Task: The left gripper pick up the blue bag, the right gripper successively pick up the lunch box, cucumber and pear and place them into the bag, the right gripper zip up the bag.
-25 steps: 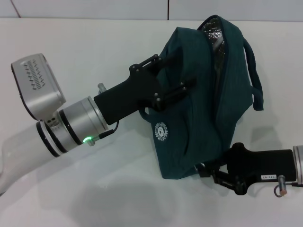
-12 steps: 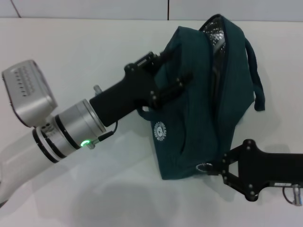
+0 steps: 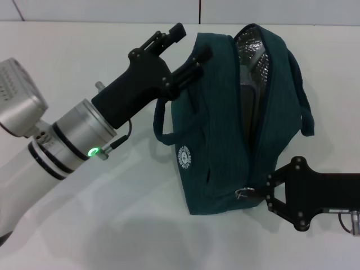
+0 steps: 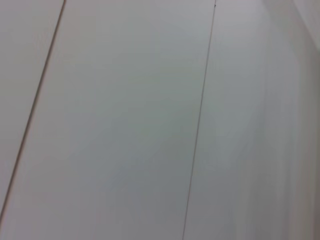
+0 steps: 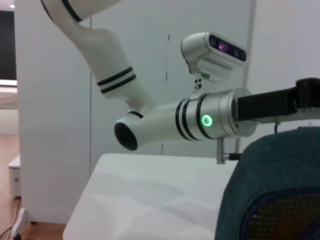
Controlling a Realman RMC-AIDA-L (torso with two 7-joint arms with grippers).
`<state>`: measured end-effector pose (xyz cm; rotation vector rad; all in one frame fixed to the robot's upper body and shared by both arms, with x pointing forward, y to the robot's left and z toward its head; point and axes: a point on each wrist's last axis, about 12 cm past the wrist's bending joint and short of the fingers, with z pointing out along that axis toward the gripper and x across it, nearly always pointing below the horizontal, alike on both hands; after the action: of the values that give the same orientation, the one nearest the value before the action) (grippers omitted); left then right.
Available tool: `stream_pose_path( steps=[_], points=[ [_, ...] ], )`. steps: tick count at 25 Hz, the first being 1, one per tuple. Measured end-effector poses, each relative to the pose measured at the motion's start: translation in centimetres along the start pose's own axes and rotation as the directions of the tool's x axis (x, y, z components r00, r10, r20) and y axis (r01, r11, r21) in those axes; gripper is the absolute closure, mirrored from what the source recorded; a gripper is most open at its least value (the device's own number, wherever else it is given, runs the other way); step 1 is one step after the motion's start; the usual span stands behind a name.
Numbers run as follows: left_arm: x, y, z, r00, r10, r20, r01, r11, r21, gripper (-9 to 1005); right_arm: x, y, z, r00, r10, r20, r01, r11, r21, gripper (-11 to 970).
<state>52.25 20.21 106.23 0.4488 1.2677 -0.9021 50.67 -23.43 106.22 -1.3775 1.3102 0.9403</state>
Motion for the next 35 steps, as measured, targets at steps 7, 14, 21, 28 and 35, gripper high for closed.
stream_pose_path(
  steps=[7,14,21,28,35],
  points=[
    [-0.2,-1.0,-4.7,0.995,-0.065,0.079,0.068,0.997,-0.043,276,-0.7,-0.7,0.2,0.996,-0.086,0.020,0.085,0.996,0.024,943],
    [0.6,-2.1,-9.9,0.997,-0.070,0.037,0.074,0.989,-0.126,278,-2.3,-2.4,0.8,0.979,-0.184,0.086,0.176,0.980,0.094,943],
    [2.1,-4.1,-12.4,0.989,-0.068,-0.134,0.065,0.998,-0.021,284,-3.7,-3.8,2.0,0.965,-0.235,0.119,0.223,0.969,0.108,943],
    [3.0,-4.3,-12.2,0.978,-0.070,-0.198,0.070,0.998,-0.009,292,-4.2,-4.1,2.6,0.959,-0.253,0.130,0.241,0.965,0.100,943],
    [4.0,-4.0,-10.9,0.959,-0.077,-0.272,0.079,0.997,-0.001,299,-4.2,-4.2,3.3,0.959,-0.250,0.131,0.238,0.966,0.103,943]
  ],
)
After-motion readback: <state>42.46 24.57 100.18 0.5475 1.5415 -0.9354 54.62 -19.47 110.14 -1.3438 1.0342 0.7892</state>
